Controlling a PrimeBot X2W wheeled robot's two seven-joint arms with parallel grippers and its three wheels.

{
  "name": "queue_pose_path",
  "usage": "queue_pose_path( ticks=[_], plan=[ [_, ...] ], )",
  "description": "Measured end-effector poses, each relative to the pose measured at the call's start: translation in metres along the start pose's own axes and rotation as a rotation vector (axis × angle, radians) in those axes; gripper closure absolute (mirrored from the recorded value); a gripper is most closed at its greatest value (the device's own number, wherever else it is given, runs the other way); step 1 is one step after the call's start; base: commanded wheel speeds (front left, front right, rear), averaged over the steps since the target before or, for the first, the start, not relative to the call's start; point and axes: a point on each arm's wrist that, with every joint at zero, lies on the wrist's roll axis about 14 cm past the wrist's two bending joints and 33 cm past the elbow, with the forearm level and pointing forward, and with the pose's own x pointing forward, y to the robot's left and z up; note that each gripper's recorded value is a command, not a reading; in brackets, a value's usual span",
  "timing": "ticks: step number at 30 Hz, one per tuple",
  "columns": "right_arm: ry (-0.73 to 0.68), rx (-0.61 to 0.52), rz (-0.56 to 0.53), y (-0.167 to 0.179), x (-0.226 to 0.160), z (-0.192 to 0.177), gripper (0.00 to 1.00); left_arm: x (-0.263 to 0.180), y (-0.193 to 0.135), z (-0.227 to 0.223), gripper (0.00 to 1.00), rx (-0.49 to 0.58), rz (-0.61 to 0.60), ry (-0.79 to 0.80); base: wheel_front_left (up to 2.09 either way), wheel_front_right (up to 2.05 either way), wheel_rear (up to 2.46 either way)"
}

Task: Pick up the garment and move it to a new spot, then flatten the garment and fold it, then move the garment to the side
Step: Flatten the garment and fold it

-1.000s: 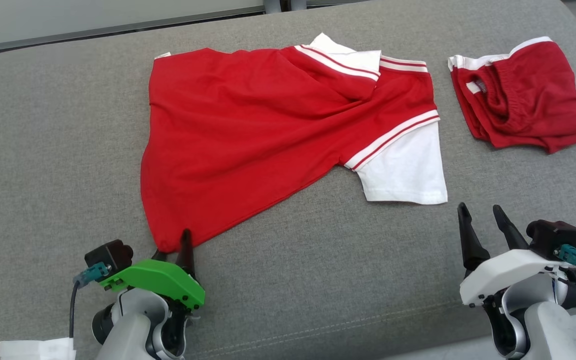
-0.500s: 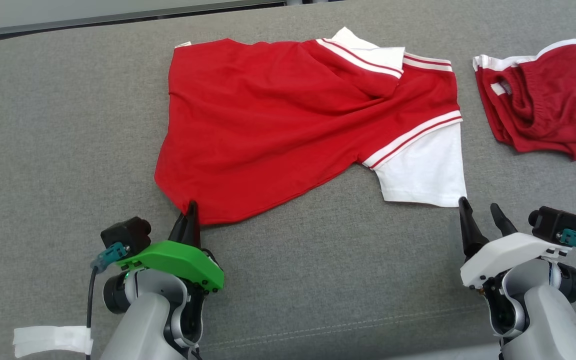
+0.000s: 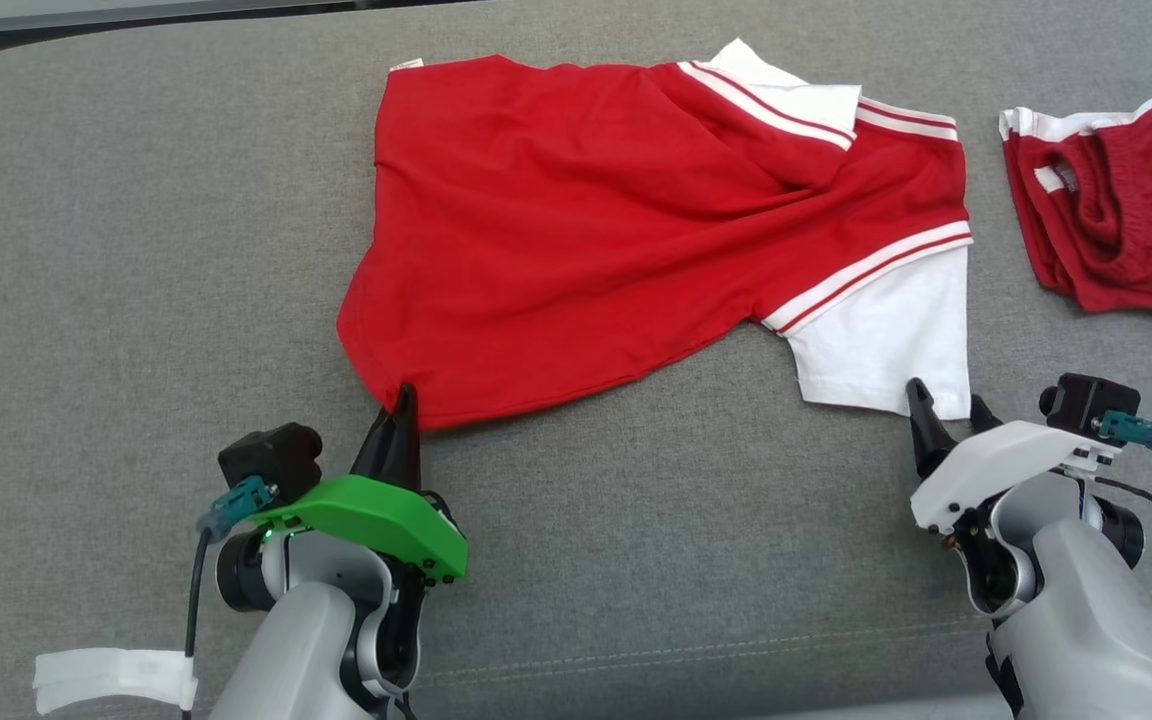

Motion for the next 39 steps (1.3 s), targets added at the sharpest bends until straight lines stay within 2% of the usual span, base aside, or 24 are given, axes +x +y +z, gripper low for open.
queue_pose_path(
  ticks=[4, 5, 6, 7, 8, 14, 18, 23, 27, 32, 39],
  plan=[
    [0.015, -0.017, 0.006, 0.004, 0.010, -0.001, 0.00, -0.001, 0.004, -0.002, 1.00, 0.003, 0.009, 0.008, 0.00, 0.00, 0.00],
    [0.020, -0.024, 0.012, 0.006, 0.013, -0.001, 0.30, -0.003, 0.006, -0.005, 1.00, 0.003, 0.012, 0.014, 0.00, 0.00, 0.00],
    [0.025, -0.038, 0.016, 0.008, 0.015, -0.002, 0.67, -0.004, 0.006, -0.005, 1.00, 0.004, 0.014, 0.016, 0.00, 0.00, 0.00],
    [0.026, -0.041, 0.018, 0.009, 0.016, -0.001, 0.86, -0.004, 0.006, -0.005, 1.00, 0.004, 0.013, 0.016, 0.00, 0.00, 0.00],
    [0.028, -0.045, 0.021, 0.010, 0.016, -0.002, 1.00, -0.004, 0.005, -0.005, 1.00, 0.005, 0.012, 0.016, 0.00, 0.00, 0.00],
    [0.003, -0.052, 0.032, 0.013, 0.016, 0.004, 1.00, -0.007, 0.004, 0.001, 1.00, 0.007, 0.007, -0.009, 0.00, 0.00, 0.00],
    [-0.060, -0.013, 0.052, 0.020, 0.014, 0.020, 1.00, -0.008, 0.002, 0.011, 1.00, 0.003, -0.001, -0.038, 0.00, 0.00, 0.00],
    [-0.189, 0.024, 0.102, 0.032, 0.010, 0.060, 1.00, -0.008, -0.004, 0.026, 1.00, -0.013, -0.022, -0.081, 0.00, 0.00, 0.00],
    [-0.317, 0.047, 0.193, 0.054, -0.002, 0.101, 1.00, -0.007, -0.010, 0.041, 1.00, -0.024, -0.048, -0.115, 0.00, 0.00, 0.00],
    [-0.435, -0.035, 0.239, 0.057, -0.020, 0.143, 1.00, -0.004, -0.031, 0.080, 1.00, 0.009, -0.119, -0.189, 0.00, 0.00, 0.00],
    [-0.620, -0.125, 0.322, 0.086, -0.055, 0.216, 1.00, -0.010, -0.070, 0.163, 1.00, 0.084, -0.225, -0.349, 0.00, 0.00, 0.00]
  ],
)
